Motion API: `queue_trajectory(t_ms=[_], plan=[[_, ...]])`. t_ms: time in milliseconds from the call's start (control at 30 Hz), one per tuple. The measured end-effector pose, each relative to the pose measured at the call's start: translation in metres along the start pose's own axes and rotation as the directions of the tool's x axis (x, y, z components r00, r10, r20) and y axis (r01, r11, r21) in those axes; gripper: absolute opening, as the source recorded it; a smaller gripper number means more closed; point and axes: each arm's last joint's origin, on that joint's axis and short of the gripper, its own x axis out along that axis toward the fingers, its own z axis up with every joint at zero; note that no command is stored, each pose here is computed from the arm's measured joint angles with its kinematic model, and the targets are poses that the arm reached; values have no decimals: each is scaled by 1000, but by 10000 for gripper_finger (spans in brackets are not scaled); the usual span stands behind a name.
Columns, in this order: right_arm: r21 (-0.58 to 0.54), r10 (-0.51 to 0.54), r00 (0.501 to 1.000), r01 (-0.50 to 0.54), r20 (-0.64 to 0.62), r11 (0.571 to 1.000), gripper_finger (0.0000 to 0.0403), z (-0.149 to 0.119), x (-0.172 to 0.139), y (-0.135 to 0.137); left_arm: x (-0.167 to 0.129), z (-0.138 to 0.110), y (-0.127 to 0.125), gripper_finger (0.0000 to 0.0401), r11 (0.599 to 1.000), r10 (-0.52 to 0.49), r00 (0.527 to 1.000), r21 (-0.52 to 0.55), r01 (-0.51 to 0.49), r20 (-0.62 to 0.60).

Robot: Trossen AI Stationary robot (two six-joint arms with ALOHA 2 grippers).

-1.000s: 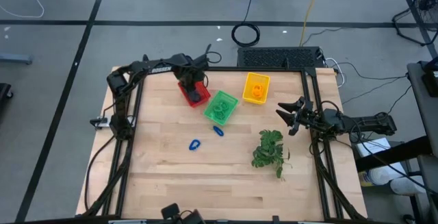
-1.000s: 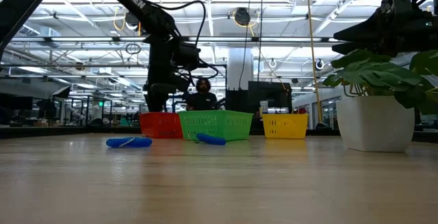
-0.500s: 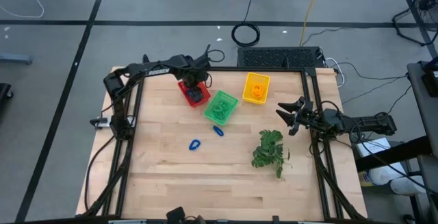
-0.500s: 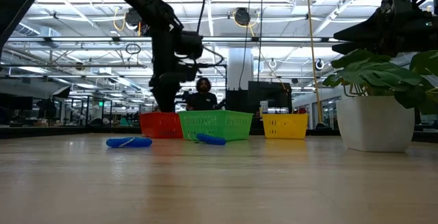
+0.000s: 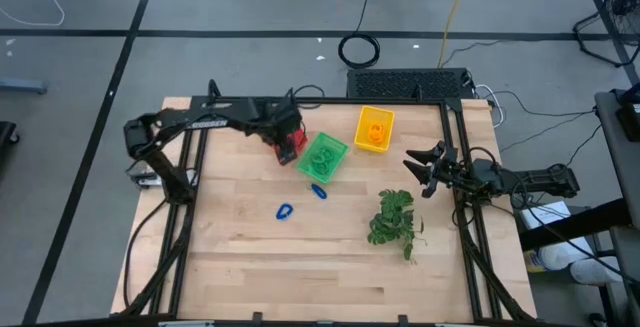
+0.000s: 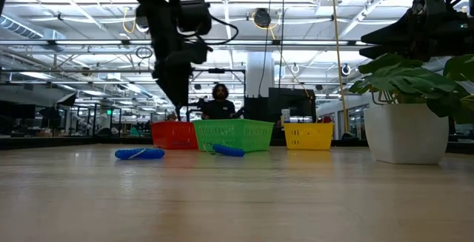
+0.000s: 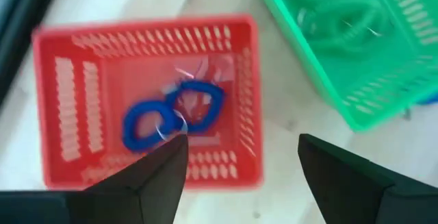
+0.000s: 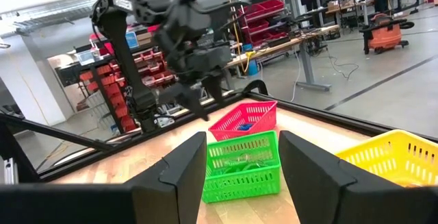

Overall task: Sort spring keychains
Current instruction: Put the blue spring keychain into the red bin

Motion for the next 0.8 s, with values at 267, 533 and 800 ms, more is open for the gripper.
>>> queue_trajectory(t_ms=[267,533,800], plan=[[0,0,1000,0,0,1000,171,0,0,0,-16,-35,-18,295,990,-31,999,-142,26,-36],[0,0,1000,0,0,1000,171,0,0,0,-31,-54,-33,299,974,-32,995,-227,10,-94],[0,0,1000,0,0,1000,171,0,0,0,-42,-69,-55,299,961,-36,988,-277,-6,-147]])
